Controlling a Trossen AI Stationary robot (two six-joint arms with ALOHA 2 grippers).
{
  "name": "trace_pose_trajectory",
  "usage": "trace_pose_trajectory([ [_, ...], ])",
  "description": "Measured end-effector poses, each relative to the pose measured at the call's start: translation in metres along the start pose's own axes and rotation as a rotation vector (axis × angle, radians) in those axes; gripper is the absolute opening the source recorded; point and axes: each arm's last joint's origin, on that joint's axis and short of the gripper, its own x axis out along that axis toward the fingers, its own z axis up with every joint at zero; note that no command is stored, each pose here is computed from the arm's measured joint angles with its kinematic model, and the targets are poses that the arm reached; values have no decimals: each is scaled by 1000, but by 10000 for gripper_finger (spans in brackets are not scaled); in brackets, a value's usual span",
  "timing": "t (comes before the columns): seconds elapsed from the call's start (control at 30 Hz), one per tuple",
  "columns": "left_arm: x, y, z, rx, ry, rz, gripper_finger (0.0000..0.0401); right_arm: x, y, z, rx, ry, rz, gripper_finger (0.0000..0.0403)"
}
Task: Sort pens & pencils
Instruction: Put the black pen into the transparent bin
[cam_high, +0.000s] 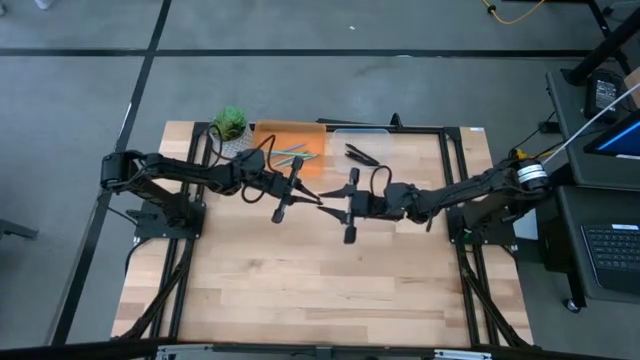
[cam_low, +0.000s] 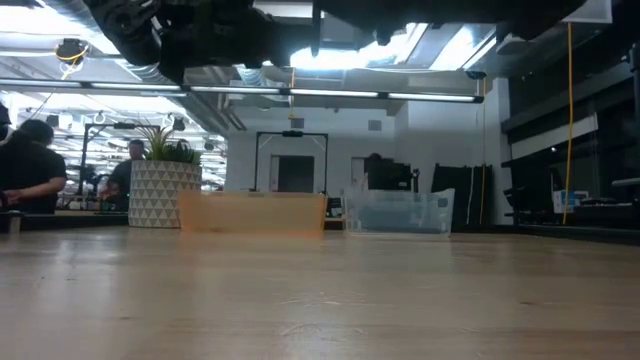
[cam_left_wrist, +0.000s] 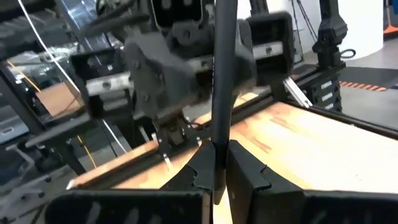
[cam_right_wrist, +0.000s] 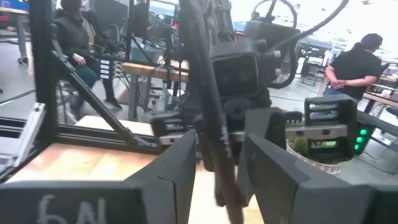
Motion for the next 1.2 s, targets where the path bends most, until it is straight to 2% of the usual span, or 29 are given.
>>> trace_pose_trajectory([
  [0.27,1,0,-2,-16,10,-6,12,25,-1,2,-87,33,-12,139],
  [0.73,-1,1,-4,-20,5,-28,12,24,-2,-1,-87,105,-31,135],
  [0.87,-1,1,-5,-26,16,-32,12,23,-2,-1,-103,122,-25,113],
  [1.1,-1,1,-5,-33,24,-26,12,19,-3,6,-104,122,-21,49],
  [1.2,-1,1,-5,-34,24,-26,12,18,-3,7,-104,128,-19,38],
])
